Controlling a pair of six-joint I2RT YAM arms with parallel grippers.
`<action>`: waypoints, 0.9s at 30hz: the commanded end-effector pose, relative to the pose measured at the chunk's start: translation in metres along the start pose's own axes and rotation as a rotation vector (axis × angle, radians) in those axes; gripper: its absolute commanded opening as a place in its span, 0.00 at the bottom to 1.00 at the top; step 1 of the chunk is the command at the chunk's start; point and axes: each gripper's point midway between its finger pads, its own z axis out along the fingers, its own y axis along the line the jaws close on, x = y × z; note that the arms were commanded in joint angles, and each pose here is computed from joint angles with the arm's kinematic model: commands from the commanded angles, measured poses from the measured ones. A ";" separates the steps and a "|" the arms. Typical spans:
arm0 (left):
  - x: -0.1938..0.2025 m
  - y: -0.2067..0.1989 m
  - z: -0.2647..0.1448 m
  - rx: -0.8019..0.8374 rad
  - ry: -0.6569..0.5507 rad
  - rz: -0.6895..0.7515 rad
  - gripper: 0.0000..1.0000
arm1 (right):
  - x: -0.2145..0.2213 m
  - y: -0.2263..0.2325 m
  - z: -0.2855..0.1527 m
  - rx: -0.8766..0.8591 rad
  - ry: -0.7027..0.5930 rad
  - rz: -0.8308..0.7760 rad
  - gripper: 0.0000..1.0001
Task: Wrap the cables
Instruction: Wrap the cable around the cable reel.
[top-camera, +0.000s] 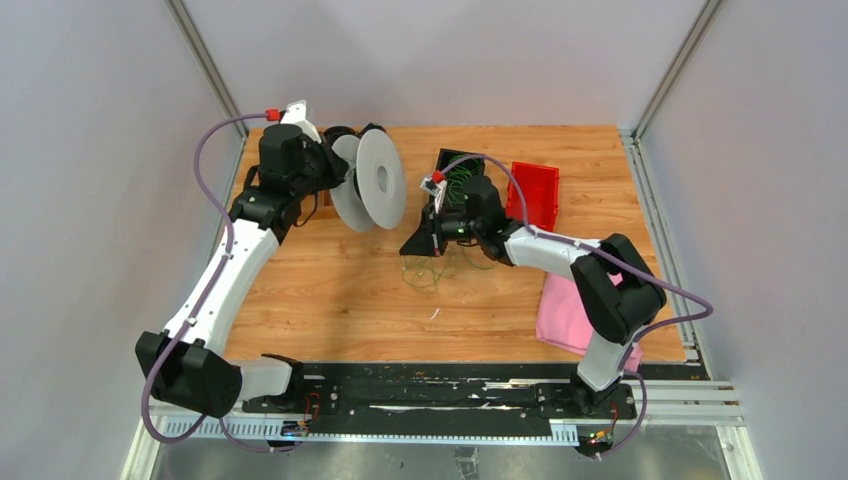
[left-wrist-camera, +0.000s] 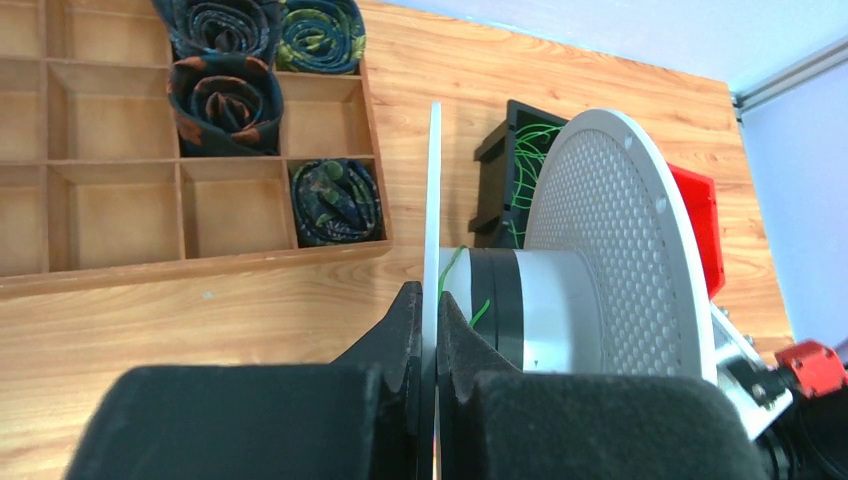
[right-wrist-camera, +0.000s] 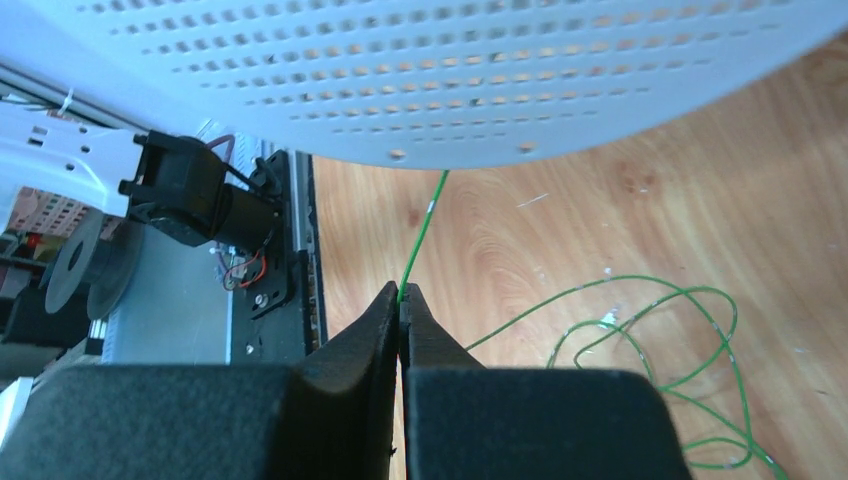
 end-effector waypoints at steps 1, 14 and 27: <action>-0.068 -0.003 -0.010 -0.038 -0.233 -0.014 0.00 | 0.031 0.031 0.008 -0.080 0.105 0.007 0.01; -0.068 0.009 -0.005 -0.099 -0.251 -0.010 0.00 | 0.030 0.084 0.024 -0.157 0.222 -0.074 0.01; -0.048 -0.004 -0.007 -0.108 -0.255 0.224 0.00 | -0.026 0.134 0.011 -0.218 0.271 -0.158 0.02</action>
